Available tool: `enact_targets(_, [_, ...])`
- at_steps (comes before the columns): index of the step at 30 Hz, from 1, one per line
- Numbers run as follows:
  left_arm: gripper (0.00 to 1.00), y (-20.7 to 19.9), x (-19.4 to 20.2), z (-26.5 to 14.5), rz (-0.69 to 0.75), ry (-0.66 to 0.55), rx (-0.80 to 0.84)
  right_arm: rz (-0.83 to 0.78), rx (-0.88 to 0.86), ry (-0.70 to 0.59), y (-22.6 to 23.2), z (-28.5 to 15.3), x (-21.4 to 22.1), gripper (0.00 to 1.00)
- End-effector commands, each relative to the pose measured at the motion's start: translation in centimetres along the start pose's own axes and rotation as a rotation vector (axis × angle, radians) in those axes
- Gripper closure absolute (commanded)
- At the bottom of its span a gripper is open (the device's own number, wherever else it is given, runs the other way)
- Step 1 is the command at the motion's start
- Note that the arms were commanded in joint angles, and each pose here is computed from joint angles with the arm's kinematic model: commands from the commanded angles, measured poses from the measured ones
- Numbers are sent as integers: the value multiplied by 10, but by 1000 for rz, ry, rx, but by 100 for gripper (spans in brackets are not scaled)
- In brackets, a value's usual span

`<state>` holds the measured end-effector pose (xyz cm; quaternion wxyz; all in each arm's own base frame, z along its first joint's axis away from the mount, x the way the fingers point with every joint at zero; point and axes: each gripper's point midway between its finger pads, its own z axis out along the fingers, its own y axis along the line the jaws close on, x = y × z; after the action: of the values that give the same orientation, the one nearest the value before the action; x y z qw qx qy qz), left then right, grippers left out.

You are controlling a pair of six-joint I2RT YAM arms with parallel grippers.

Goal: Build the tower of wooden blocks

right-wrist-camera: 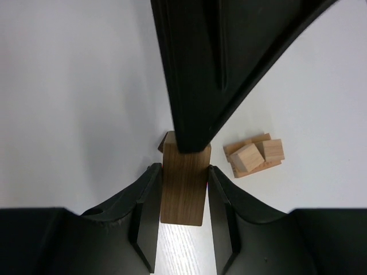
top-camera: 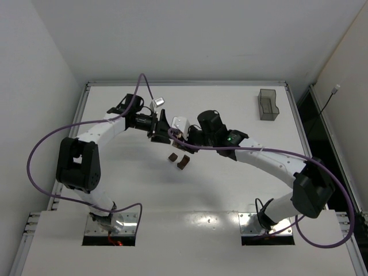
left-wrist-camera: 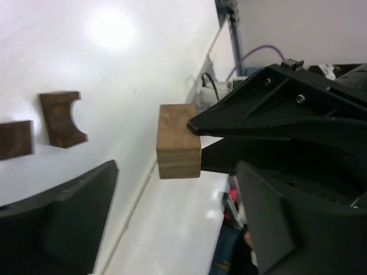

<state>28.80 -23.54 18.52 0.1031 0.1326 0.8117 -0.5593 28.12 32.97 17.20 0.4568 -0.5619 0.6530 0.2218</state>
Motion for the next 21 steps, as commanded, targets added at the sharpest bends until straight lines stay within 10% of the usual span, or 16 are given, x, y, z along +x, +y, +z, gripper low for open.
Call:
enact_targets(1, [13, -1, -18, -16, 39, -74, -29, -30, -23, -41, 7, -7, -10, 100])
enact_targets(7, [1, 16, -29, -34, 19, -159, -180, 6, 2, -40, 3, -10, -8, 100])
enact_targets(21, [1, 131, -41, -187, -207, -621, -1292, 920, 483, 142, -125, -7, -16, 100])
